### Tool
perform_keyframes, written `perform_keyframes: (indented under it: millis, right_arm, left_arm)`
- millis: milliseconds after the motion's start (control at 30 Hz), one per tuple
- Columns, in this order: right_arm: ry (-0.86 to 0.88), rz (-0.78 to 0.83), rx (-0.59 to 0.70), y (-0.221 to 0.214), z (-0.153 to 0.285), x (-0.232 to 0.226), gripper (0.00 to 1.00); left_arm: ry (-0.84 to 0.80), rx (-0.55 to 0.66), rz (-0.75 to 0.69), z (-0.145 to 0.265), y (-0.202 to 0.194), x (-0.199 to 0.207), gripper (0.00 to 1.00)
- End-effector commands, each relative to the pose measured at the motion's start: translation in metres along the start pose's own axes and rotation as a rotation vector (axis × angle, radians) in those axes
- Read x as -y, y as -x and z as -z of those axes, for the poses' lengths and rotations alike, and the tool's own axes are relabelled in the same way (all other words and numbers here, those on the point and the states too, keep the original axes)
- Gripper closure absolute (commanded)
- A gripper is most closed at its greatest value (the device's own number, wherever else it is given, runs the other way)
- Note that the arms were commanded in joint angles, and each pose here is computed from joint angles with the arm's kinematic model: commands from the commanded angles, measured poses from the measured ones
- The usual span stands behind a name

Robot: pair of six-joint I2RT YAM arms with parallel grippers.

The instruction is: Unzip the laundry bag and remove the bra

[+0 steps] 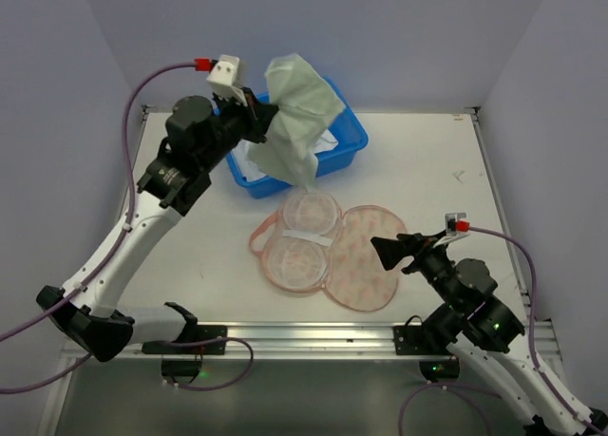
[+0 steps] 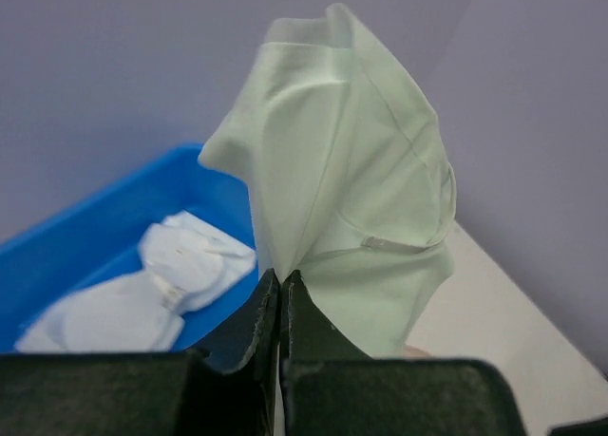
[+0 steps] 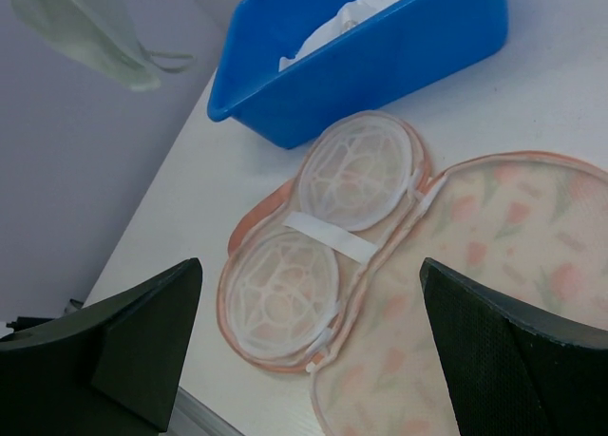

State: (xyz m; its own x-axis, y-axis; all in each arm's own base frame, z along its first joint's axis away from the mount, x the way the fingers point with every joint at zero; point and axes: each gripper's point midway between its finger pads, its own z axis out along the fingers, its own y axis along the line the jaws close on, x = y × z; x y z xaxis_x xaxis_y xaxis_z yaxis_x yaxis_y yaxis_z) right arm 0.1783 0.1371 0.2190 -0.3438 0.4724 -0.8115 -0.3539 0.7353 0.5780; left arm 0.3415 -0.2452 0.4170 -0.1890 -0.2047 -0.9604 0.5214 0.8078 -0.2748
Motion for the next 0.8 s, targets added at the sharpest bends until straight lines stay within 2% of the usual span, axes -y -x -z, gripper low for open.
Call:
perform_keyframes:
  millis: [0, 133, 300, 400, 433, 467, 533, 767]
  right_arm:
    - [-0.026, 0.034, 0.023, 0.003, -0.002, 0.007, 0.01]
    - [-0.011, 0.059, -0.009, -0.001, -0.007, 0.003, 0.01]
    - [0.016, 0.093, -0.035, -0.005, -0.011, -0.002, 0.01]
    - [0.025, 0.112, -0.035, -0.006, -0.012, -0.002, 0.01]
    - [0.019, 0.119, -0.037, -0.006, -0.013, -0.001, 0.01]
    - [0.018, 0.122, -0.038, -0.007, -0.014, -0.001, 0.01]
    - [0.012, 0.133, -0.045, -0.008, -0.015, 0.001, 0.01]
    - [0.007, 0.147, -0.071, -0.014, -0.027, 0.001, 0.01]
  left_arm:
    - [0.001, 0.087, -0.176, -0.002, 0.045, -0.037, 1.00]
    - [-0.063, 0.053, -0.276, -0.039, 0.050, -0.055, 1.00]
    - [-0.107, -0.016, -0.382, -0.075, 0.029, -0.088, 1.00]
    - [-0.098, -0.090, -0.396, -0.097, 0.008, -0.120, 1.00]
    - [-0.090, -0.163, -0.379, -0.107, -0.016, -0.134, 1.00]
    - [-0.083, -0.170, -0.398, -0.110, -0.014, -0.142, 1.00]
    - [-0.082, -0.240, -0.381, -0.117, -0.036, -0.155, 1.00]
    - [-0.082, -0.288, -0.354, -0.137, -0.075, -0.177, 1.00]
